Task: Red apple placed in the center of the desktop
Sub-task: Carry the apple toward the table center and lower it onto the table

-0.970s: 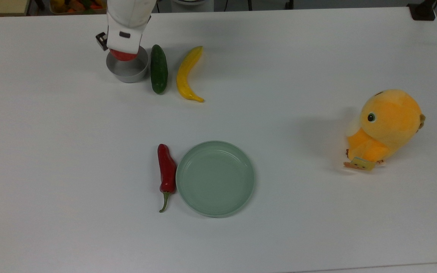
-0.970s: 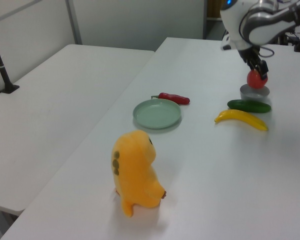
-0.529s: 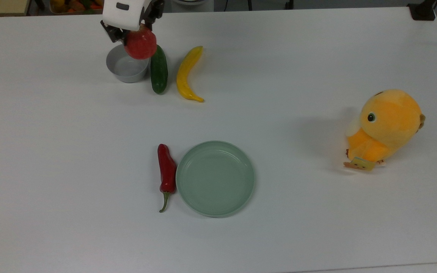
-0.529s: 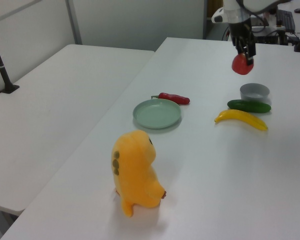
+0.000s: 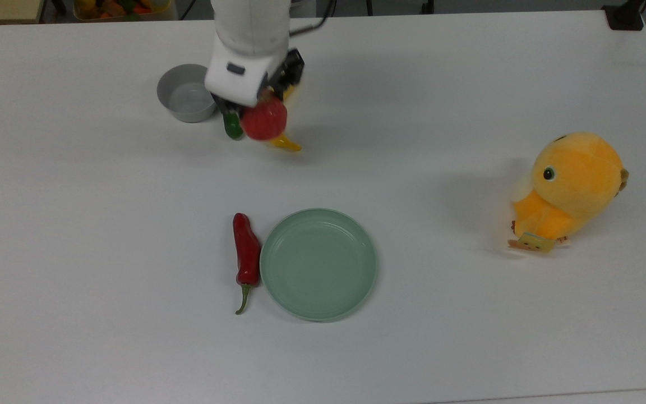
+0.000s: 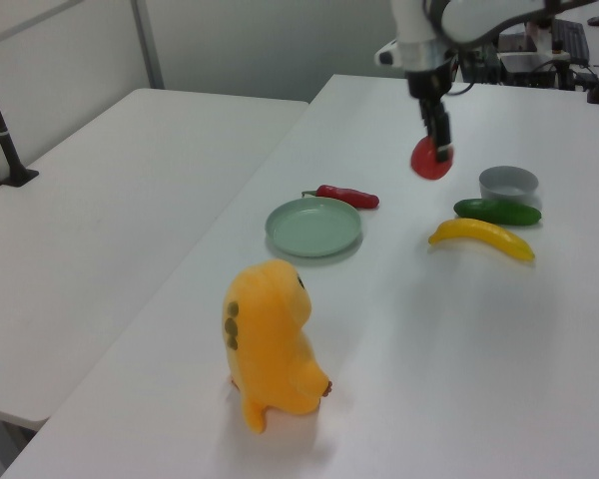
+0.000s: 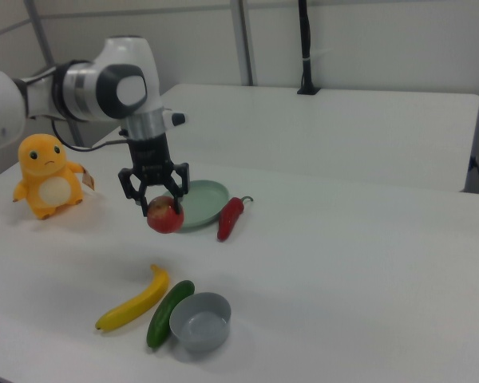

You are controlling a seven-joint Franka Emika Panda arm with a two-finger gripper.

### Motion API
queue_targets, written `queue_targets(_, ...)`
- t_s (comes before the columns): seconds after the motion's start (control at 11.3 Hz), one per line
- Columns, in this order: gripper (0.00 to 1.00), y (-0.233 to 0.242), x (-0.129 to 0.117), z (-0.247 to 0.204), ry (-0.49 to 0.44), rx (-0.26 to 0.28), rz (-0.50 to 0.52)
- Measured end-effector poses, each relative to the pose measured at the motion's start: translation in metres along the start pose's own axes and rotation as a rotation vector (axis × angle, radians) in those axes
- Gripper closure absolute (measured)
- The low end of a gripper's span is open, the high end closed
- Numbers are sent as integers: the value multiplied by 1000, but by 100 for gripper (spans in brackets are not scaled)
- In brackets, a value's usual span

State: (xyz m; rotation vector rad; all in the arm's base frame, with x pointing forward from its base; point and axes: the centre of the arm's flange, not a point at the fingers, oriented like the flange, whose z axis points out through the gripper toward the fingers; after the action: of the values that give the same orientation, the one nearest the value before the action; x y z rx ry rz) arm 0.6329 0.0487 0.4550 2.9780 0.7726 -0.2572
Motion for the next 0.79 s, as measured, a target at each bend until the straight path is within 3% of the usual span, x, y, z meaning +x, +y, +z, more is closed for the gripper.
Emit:
queue_targets(0.18, 30, 5, 26, 30, 28, -2, 23)
queue_targets(0.53, 30, 0, 55, 80, 28, 7, 4)
queue_targets(0.79, 30, -7, 63, 92, 22, 10, -7)
